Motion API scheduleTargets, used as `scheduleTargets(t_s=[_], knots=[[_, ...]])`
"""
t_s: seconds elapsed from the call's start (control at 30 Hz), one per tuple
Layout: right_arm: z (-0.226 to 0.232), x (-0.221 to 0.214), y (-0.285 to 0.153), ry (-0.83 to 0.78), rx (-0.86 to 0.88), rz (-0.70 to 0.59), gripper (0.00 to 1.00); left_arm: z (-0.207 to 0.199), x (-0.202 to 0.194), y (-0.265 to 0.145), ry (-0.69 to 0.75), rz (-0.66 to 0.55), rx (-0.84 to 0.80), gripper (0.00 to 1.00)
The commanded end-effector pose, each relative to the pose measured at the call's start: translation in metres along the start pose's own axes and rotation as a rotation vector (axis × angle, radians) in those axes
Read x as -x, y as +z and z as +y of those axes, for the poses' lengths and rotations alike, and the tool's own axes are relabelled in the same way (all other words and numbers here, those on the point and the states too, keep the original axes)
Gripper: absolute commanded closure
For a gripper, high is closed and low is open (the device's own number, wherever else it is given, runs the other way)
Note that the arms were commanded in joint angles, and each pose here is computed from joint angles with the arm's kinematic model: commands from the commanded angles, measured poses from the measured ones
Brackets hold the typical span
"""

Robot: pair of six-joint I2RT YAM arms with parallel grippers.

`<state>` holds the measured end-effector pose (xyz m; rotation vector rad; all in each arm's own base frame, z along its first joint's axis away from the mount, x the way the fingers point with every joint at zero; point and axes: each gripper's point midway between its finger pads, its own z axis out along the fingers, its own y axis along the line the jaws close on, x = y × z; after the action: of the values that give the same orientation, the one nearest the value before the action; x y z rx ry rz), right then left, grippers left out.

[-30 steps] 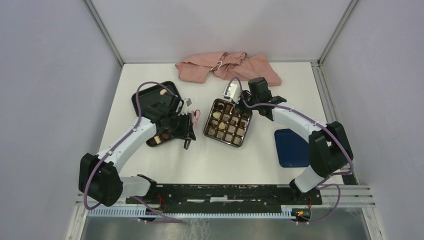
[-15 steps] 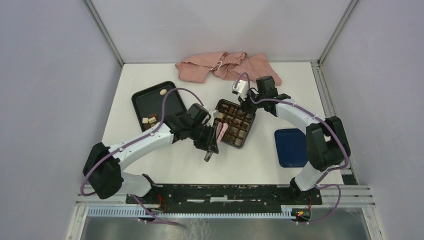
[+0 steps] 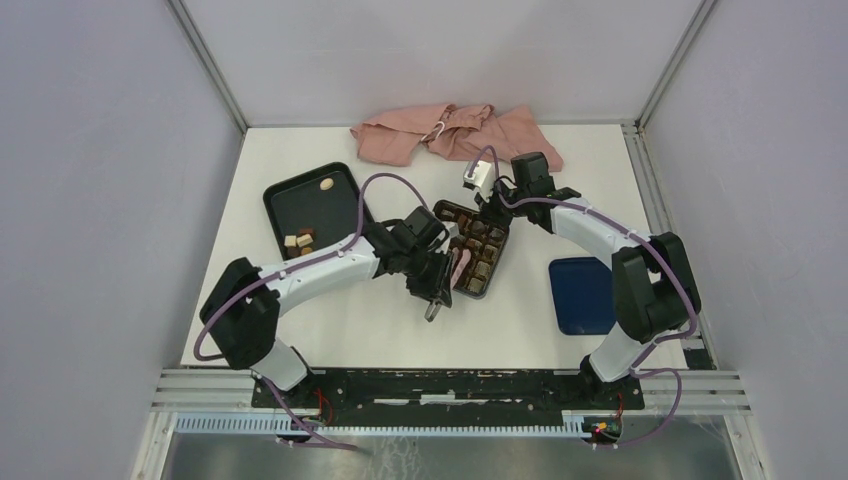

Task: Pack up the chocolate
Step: Adjust the packing box at the center of the board.

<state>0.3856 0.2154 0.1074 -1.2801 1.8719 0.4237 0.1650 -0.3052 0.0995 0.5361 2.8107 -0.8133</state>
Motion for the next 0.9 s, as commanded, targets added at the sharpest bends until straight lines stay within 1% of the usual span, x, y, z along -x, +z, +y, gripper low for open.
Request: scheduleTargets(t_s=[0.0, 0.13, 0.23, 0.4, 0.47, 0.57, 0.7, 0.77, 0.87], knots=[[-0.004, 0.027, -0.003, -0.017, 0.001, -0.081, 1.00, -0.010, 0.021, 0.003, 0.014, -0.043, 0.013, 0.93], [-0.004, 0.025, -0.003, -0.017, 0.004, -0.078, 1.00, -0.002, 0.020, 0.010, 0.016, -0.026, 0.052, 0.89], [-0.003, 0.024, -0.002, -0.016, 0.009, -0.076, 1.00, 0.001, 0.021, 0.012, 0.015, -0.026, 0.076, 0.79], [-0.001, 0.023, -0.002, -0.013, 0.020, -0.073, 1.00, 0.001, 0.023, 0.015, 0.025, -0.020, 0.084, 0.59], [-0.001, 0.023, -0.002, -0.015, 0.020, -0.072, 1.00, 0.001, 0.021, 0.018, 0.031, -0.013, 0.087, 0.55], [0.000, 0.023, -0.002, -0.015, 0.024, -0.074, 1.00, 0.003, 0.020, 0.020, 0.032, -0.007, 0.091, 0.53], [0.000, 0.022, -0.002, -0.016, 0.026, -0.071, 1.00, 0.004, 0.021, 0.019, 0.033, -0.014, 0.100, 0.52], [0.000, 0.022, -0.002, -0.015, 0.027, -0.071, 1.00, 0.002, 0.025, 0.016, 0.032, -0.034, 0.103, 0.54], [0.001, 0.020, -0.001, -0.009, 0.036, -0.068, 1.00, -0.006, 0.035, 0.000, 0.037, -0.095, 0.089, 0.58]])
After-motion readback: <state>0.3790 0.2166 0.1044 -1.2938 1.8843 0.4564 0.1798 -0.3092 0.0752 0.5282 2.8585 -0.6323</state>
